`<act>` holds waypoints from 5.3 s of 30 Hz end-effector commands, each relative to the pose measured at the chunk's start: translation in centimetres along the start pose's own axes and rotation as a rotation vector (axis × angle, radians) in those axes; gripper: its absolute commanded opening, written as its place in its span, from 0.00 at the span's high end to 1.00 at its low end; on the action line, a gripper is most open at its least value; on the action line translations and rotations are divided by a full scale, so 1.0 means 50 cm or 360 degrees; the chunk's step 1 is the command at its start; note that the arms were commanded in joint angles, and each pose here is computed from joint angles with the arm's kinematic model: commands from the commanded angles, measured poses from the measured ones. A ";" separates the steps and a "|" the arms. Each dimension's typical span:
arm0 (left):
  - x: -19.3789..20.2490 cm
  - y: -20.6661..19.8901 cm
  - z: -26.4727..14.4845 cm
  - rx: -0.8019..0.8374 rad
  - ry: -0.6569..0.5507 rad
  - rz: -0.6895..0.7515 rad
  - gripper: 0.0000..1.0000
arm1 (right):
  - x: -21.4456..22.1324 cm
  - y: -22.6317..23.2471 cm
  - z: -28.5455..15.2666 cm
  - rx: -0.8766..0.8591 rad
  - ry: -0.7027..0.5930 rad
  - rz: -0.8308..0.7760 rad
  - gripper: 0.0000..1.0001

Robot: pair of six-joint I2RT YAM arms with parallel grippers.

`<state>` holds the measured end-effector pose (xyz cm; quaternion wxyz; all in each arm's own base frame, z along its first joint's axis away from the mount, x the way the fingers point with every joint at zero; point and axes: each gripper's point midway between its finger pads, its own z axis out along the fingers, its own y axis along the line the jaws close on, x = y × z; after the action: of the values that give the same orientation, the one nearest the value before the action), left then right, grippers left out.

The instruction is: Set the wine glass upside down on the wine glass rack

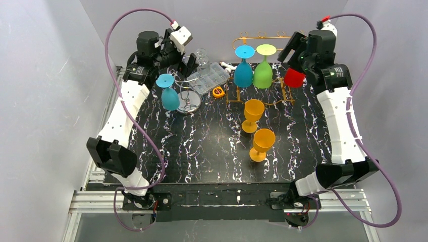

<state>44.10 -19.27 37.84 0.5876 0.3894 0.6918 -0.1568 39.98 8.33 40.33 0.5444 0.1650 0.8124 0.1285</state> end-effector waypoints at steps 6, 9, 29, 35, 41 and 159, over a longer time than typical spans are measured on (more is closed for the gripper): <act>-0.056 0.005 0.018 0.0022 -0.0251 0.0294 0.01 | -0.054 0.014 -0.002 -0.0152 -0.0111 0.0140 0.13; -0.062 0.006 0.033 0.0009 -0.0351 0.0441 0.01 | -0.072 0.032 -0.008 -0.0206 -0.0125 0.0119 0.12; 0.001 0.072 -0.190 -0.0527 -0.0094 -0.0163 0.01 | 0.036 0.345 0.116 -0.0487 -0.0102 -0.0490 0.06; -0.006 0.033 -0.201 -0.0398 -0.0143 -0.0059 0.01 | 0.007 0.332 0.073 -0.0488 -0.0169 -0.0442 0.06; -0.023 0.044 -0.126 -0.0215 -0.0255 0.0178 0.01 | -0.051 0.252 -0.004 -0.0339 -0.0279 -0.0240 0.11; -0.154 -0.244 0.248 0.0325 -0.1156 0.2024 1.00 | -0.006 -0.049 0.212 -0.0041 -0.0037 0.0279 0.71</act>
<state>48.20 -37.33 35.28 0.7038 0.6973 0.1239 0.0554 48.43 6.00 33.01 0.5153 0.2460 0.8023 0.1737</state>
